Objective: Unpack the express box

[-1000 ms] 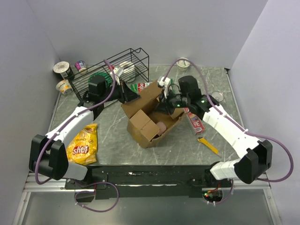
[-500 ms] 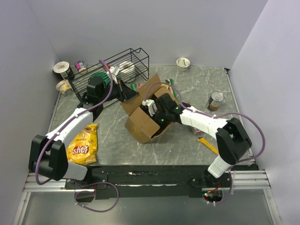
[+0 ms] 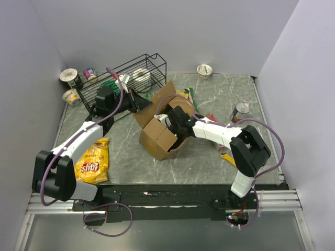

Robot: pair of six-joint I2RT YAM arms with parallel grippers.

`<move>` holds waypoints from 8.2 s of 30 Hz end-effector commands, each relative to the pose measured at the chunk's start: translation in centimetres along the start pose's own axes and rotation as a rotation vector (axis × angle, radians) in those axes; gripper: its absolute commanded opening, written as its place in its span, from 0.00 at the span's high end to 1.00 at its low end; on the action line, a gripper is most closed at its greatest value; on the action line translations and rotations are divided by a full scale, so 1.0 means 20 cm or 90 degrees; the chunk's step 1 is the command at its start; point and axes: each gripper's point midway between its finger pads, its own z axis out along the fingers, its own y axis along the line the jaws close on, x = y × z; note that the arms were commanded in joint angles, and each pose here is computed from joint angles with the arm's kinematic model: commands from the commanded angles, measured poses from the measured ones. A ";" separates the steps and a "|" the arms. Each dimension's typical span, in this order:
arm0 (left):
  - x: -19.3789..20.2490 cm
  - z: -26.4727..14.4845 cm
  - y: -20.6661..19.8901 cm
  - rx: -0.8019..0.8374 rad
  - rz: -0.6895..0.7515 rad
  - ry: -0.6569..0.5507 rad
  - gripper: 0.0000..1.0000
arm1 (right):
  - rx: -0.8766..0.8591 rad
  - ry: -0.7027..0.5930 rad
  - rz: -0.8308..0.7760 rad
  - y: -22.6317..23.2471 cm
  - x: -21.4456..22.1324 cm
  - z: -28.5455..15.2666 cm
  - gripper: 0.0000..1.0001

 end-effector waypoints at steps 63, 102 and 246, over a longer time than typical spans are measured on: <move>-0.12 -0.04 -0.23 0.081 0.248 0.067 0.99 | 0.343 -0.283 0.120 -0.76 -0.06 -1.33 0.04; 0.13 -0.12 -0.44 0.346 0.034 0.216 0.99 | 0.102 -0.183 -0.802 0.10 -0.26 -0.47 0.31; 0.20 0.16 0.01 0.239 -0.104 0.284 0.99 | 0.210 -0.305 -0.350 0.12 -0.31 -1.43 1.00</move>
